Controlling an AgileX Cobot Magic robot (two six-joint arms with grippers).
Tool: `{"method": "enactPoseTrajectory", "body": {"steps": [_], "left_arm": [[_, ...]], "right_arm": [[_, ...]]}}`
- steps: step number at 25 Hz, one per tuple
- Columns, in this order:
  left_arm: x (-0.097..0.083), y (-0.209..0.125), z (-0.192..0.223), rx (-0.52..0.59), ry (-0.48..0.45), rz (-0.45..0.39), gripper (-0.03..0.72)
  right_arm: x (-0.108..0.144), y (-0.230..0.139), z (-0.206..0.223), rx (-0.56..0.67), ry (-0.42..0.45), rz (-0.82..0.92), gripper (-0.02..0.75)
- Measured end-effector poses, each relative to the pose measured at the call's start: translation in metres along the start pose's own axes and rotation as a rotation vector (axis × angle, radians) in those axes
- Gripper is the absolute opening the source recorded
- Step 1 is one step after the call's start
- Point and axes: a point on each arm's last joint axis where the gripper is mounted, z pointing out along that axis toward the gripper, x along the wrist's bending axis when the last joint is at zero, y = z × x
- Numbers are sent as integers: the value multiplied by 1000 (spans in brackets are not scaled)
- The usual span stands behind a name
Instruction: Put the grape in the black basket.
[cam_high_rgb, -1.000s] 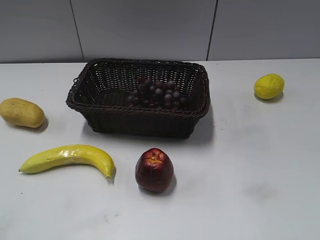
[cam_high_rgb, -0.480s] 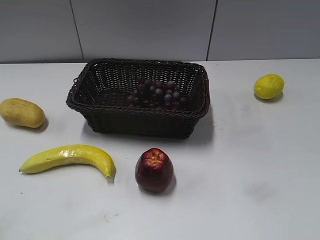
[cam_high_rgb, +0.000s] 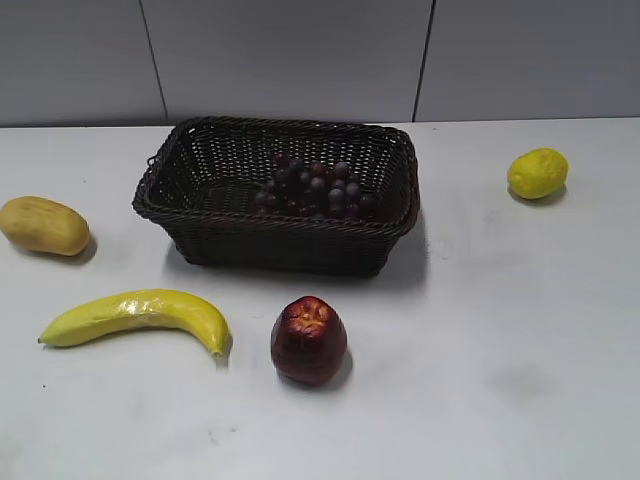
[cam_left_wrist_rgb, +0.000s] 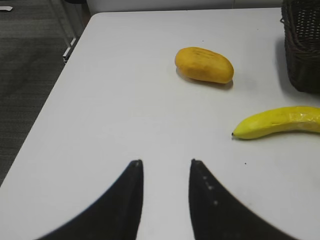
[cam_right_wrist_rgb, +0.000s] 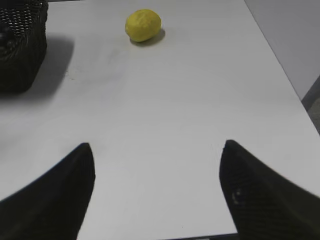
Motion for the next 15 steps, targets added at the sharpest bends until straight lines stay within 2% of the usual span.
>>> {"method": "enactPoseTrajectory", "body": {"steps": [15], "left_arm": [[0,0,0,0,0,0,233]], "right_arm": [[0,0,0,0,1,2,589]]}}
